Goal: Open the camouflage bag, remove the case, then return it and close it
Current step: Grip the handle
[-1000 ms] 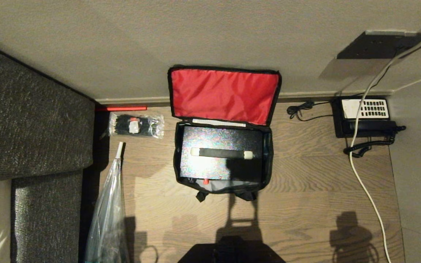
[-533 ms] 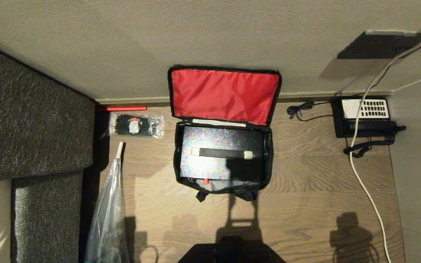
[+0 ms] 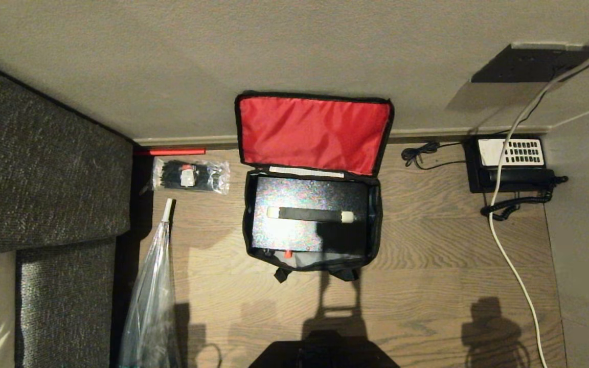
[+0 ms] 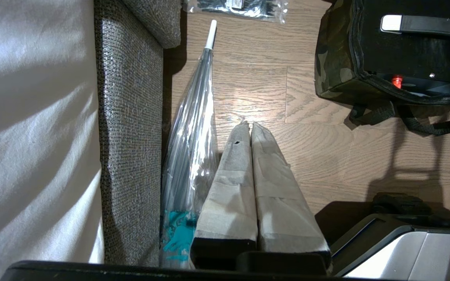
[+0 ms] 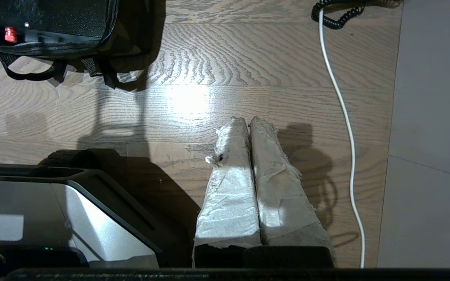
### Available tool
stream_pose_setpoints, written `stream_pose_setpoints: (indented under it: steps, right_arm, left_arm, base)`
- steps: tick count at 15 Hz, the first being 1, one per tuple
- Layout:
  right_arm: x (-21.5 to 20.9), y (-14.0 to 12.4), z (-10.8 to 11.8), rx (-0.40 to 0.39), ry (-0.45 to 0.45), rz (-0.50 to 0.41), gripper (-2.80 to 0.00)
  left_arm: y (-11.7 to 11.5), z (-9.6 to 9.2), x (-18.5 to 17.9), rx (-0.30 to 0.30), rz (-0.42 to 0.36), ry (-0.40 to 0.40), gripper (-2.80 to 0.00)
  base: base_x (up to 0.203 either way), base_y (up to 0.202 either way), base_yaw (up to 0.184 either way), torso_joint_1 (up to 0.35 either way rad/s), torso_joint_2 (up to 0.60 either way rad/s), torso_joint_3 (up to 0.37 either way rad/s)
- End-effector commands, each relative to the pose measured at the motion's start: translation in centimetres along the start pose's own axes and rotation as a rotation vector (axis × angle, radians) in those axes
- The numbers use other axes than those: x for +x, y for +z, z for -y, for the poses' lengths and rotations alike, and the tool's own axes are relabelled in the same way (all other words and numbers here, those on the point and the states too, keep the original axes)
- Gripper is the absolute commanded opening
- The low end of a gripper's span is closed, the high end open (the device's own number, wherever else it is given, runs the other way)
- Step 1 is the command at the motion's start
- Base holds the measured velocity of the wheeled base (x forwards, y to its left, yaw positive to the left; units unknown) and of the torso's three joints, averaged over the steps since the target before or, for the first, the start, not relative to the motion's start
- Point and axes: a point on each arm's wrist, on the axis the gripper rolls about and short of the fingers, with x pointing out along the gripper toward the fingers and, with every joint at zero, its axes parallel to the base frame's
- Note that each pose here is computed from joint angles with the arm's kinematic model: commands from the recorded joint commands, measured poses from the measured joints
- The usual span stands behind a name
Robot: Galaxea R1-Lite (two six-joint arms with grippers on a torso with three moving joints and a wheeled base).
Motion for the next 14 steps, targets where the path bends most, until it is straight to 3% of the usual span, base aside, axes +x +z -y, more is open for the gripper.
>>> stream_pose_setpoints:
  steps: [1, 14]
  right_arm:
    - [0.0, -0.02, 0.0, -0.001, 0.001, -0.001, -2.8]
    - [0.0, -0.02, 0.0, -0.001, 0.001, -0.001, -2.8]
  left_arm:
    - [-0.08, 0.0, 0.01, -0.002, 0.0, 0.003, -2.8]
    - [-0.06, 0.0, 0.01, 0.003, -0.003, 0.0, -2.8]
  base:
    - [0.0, 0.0, 0.0, 0.0, 0.0, 0.0]
    - [0.0, 0.0, 0.0, 0.001, 0.0, 0.069]
